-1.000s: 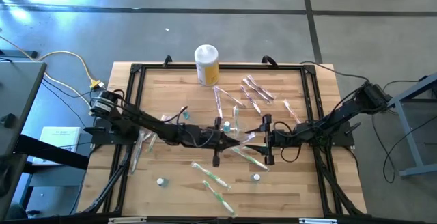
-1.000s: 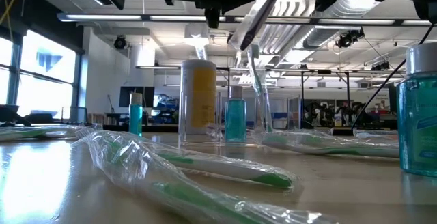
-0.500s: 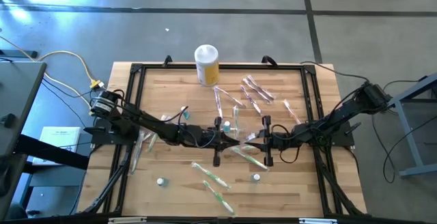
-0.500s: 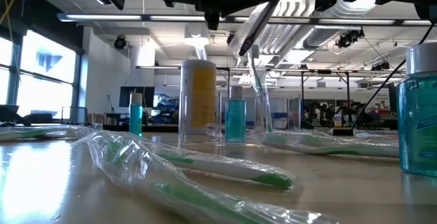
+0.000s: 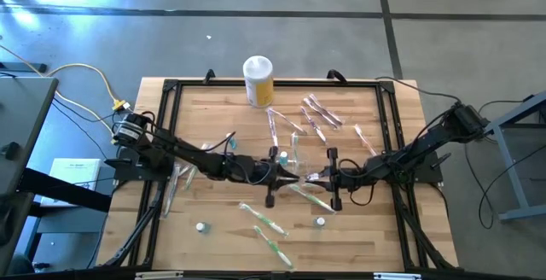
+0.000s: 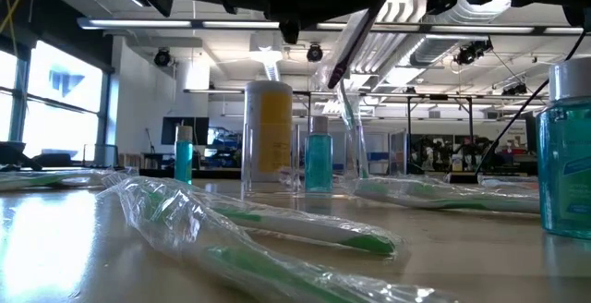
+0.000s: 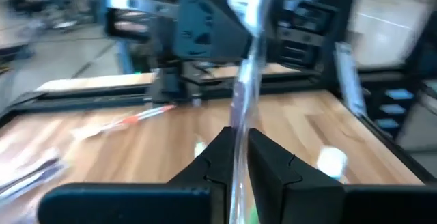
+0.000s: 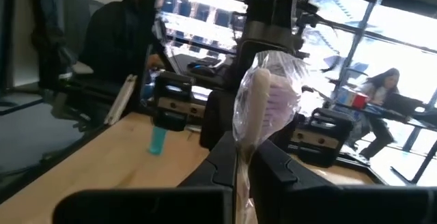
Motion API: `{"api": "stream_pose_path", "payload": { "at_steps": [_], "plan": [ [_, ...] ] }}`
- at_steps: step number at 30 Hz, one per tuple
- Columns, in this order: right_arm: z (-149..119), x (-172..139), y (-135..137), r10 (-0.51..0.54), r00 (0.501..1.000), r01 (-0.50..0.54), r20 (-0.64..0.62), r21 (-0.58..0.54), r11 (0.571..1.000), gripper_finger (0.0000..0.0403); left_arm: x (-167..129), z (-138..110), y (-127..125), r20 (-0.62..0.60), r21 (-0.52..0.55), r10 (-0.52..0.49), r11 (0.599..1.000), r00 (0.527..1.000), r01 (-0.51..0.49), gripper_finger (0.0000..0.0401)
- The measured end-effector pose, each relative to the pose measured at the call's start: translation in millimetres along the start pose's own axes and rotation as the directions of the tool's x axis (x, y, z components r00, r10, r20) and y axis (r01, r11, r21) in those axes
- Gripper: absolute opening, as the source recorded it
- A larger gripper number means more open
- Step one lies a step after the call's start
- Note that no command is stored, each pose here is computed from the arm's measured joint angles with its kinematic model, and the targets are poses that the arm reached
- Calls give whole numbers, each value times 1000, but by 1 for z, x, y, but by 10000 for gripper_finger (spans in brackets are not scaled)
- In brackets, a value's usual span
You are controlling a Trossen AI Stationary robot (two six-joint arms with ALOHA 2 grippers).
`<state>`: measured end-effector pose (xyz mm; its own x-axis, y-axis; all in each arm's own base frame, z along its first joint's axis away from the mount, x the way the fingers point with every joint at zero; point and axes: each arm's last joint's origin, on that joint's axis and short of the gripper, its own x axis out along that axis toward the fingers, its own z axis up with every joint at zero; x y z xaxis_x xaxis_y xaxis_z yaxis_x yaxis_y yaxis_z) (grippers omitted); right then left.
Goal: Pick & Place toothbrushing station
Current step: Put the purple toothbrush into the transparent organizer
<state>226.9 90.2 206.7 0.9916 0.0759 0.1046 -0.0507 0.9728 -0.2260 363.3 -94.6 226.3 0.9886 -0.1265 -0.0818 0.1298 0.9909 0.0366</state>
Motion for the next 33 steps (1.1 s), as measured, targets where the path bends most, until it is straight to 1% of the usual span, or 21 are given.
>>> {"api": "stream_pose_path", "payload": {
  "at_steps": [1,4,9,15,18,22,25,28,30,33],
  "plan": [
    [0,0,0,6,1000,-6,-3,-1,1000,10,0,0,-1,1,21,-26,999,1000,26,42],
    [-1,0,0,5,1000,-5,-5,-2,1000,9,0,1,-1,8,23,-30,999,1000,30,57],
    [-1,0,0,-7,1000,7,-8,-3,1000,8,0,0,0,4,-4,45,999,999,-45,88],
    [-1,0,0,-5,1000,5,-17,0,1000,8,-1,1,-1,-2,-2,49,999,999,-49,117],
    [-3,0,0,-9,999,10,-37,16,1000,8,-6,5,0,-25,35,49,998,999,-48,125],
    [0,-3,-2,-5,999,8,-52,70,997,8,-13,12,1,-60,64,144,988,988,-140,129],
    [2,-7,-6,-10,996,20,-90,106,994,8,-19,17,-3,-59,98,239,968,969,-232,129],
    [8,-13,-11,-31,993,46,-111,133,990,8,-29,26,-10,-69,156,335,934,940,-322,129],
    [11,-17,-14,-49,990,70,-135,155,986,8,-37,31,-14,-79,185,413,900,907,-394,129],
    [16,-25,-19,-96,983,122,-158,169,978,8,-53,37,-21,-104,241,524,838,845,-490,129]
  ]
}}
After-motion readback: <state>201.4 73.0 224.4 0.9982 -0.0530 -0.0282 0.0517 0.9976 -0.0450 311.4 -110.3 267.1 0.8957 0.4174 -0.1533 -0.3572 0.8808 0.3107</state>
